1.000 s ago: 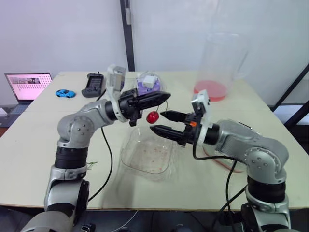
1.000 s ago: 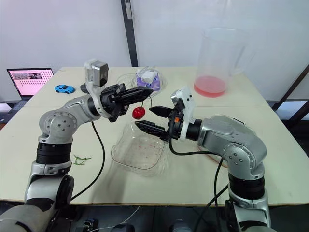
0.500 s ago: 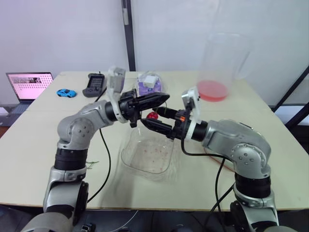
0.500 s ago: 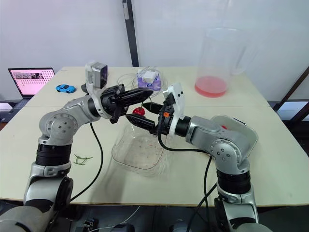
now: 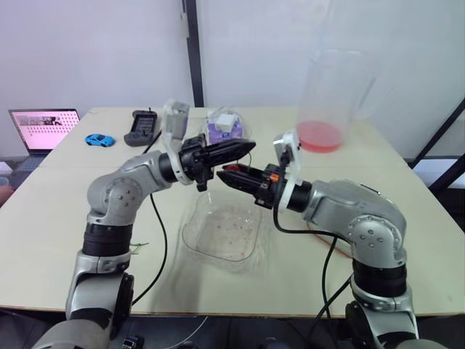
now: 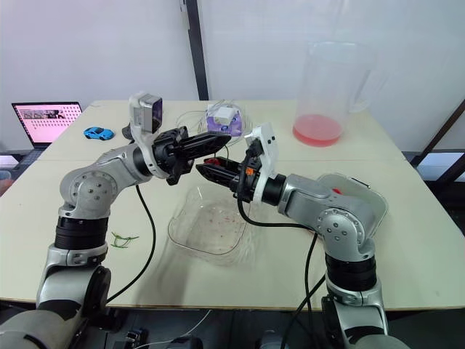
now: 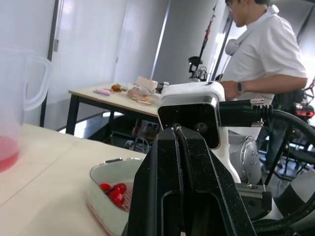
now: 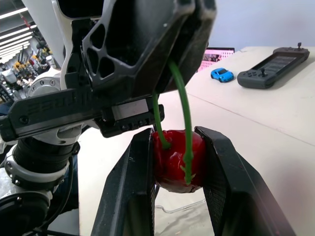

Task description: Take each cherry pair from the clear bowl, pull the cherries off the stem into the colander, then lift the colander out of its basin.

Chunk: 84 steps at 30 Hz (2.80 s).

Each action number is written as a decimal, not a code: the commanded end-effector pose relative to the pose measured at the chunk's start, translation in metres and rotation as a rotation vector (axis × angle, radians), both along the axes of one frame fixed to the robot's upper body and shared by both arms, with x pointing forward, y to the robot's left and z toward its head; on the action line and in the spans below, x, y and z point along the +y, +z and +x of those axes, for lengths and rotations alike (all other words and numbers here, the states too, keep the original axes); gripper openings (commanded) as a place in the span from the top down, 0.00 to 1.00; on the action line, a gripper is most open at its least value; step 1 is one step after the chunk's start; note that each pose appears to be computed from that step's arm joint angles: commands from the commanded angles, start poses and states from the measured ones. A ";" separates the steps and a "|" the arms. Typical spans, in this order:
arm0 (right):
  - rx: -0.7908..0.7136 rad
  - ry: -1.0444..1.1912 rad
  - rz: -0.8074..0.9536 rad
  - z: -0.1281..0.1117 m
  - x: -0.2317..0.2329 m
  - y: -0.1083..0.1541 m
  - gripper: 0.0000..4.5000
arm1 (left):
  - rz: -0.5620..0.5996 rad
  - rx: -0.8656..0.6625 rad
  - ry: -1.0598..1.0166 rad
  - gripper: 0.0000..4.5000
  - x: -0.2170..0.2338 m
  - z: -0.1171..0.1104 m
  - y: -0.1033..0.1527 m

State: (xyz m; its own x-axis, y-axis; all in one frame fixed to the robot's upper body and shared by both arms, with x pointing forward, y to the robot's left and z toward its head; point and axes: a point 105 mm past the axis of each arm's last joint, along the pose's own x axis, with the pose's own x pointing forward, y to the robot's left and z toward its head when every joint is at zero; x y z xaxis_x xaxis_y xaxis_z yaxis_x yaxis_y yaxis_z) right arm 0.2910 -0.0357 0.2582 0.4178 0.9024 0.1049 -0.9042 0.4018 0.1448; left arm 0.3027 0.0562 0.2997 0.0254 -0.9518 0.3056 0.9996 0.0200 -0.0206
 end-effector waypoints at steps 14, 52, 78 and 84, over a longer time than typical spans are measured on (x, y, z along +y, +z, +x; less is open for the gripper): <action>0.076 0.044 -0.149 -0.013 0.001 -0.029 0.82 | -0.030 -0.060 -0.015 1.00 0.000 -0.006 0.010; 0.105 -0.408 -0.851 0.001 -0.220 -0.036 0.82 | -0.005 -0.051 0.036 1.00 0.012 0.001 -0.001; -0.163 0.174 -0.534 -0.058 -0.118 0.042 0.01 | 0.247 -0.013 0.289 1.00 0.088 0.015 -0.036; -0.191 0.321 -0.506 -0.067 -0.088 0.030 0.01 | 0.424 0.113 0.455 1.00 0.155 0.007 -0.074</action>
